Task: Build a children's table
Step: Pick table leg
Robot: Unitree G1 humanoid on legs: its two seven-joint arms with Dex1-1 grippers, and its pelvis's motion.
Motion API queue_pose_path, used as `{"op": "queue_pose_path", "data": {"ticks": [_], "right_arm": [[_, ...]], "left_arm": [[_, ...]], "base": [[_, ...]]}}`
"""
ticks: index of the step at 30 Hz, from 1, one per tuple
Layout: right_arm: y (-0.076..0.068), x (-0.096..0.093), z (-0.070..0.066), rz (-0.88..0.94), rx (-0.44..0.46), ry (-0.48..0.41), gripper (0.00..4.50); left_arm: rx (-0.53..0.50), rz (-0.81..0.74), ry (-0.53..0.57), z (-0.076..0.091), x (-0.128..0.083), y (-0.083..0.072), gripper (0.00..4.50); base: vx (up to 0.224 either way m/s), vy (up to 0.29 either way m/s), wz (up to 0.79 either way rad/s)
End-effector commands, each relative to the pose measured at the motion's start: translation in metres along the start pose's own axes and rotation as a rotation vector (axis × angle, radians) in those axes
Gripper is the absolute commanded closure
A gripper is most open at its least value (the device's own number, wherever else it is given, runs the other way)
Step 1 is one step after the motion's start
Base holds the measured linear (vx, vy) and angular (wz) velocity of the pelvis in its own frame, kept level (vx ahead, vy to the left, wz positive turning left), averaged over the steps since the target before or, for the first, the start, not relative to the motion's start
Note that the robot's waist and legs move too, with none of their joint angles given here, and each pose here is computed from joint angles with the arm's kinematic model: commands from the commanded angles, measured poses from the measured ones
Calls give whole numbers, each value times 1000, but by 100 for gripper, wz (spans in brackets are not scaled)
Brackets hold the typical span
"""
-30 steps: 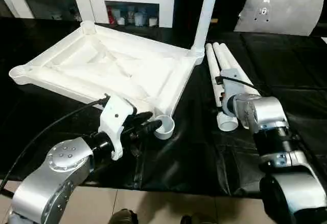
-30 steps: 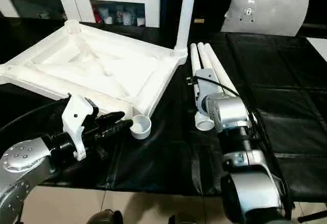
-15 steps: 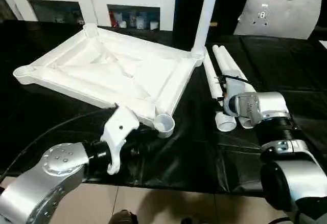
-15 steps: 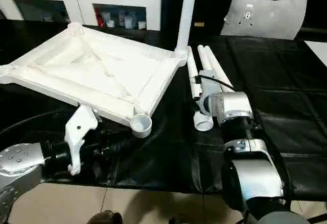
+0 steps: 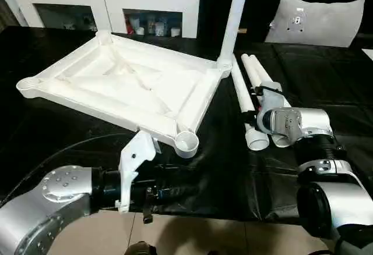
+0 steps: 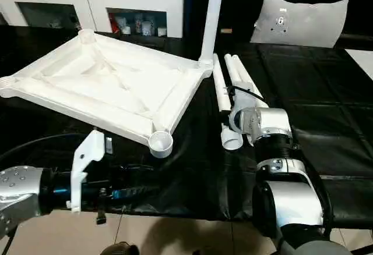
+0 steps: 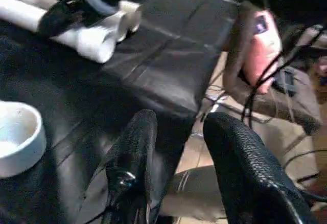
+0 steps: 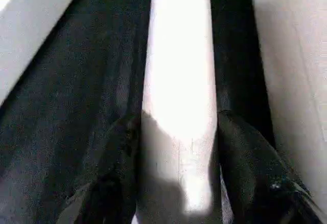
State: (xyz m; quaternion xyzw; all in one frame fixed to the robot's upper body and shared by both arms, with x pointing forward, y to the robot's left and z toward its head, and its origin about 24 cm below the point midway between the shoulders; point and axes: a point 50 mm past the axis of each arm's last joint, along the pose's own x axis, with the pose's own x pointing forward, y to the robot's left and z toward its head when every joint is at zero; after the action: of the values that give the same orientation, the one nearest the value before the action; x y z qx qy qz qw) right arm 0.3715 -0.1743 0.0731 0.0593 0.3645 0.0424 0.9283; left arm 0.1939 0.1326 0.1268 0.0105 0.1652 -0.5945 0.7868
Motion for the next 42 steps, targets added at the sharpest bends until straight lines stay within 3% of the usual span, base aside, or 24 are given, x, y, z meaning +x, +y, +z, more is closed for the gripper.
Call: {"op": "queue_pose_path", "data": {"ticks": [1,3,10,11,14,18,22,25,29,31,37,42], "right_arm": [[0,-4,10,11,36,-73,258],[-1,-13,24,31,80,-248,263],[0,-34,36,38,73,-445,264],[-1,-43,40,46,119,-501,264],[0,-56,44,76,144,-592,264],[9,-85,47,223,161,-794,264],[29,-109,42,437,84,-889,265],[47,-123,31,648,27,-876,265],[64,-133,13,938,58,-816,266],[67,-133,9,986,66,-797,266],[72,-125,-13,1217,118,-653,266],[73,-124,-20,1290,137,-605,266]], "left_arm": [[14,2,-47,5,-3,6,234],[13,-8,-152,11,-3,16,219],[13,-38,-179,12,-1,18,165],[15,-42,-192,14,0,19,152],[18,-47,-200,14,0,19,134],[28,-38,-202,15,-1,22,107],[44,38,-234,19,-1,30,70],[48,134,-300,29,2,39,41],[-36,202,-417,43,6,49,21],[-65,225,-450,47,7,52,4],[-269,134,-766,79,9,56,0],[-335,94,-776,83,13,58,0]], "base": [[0,0,0],[0,0,0],[0,0,0],[0,0,0],[0,0,0],[0,0,0],[0,0,0],[0,0,0],[0,0,0],[0,0,0],[0,0,0],[0,0,0]]}}
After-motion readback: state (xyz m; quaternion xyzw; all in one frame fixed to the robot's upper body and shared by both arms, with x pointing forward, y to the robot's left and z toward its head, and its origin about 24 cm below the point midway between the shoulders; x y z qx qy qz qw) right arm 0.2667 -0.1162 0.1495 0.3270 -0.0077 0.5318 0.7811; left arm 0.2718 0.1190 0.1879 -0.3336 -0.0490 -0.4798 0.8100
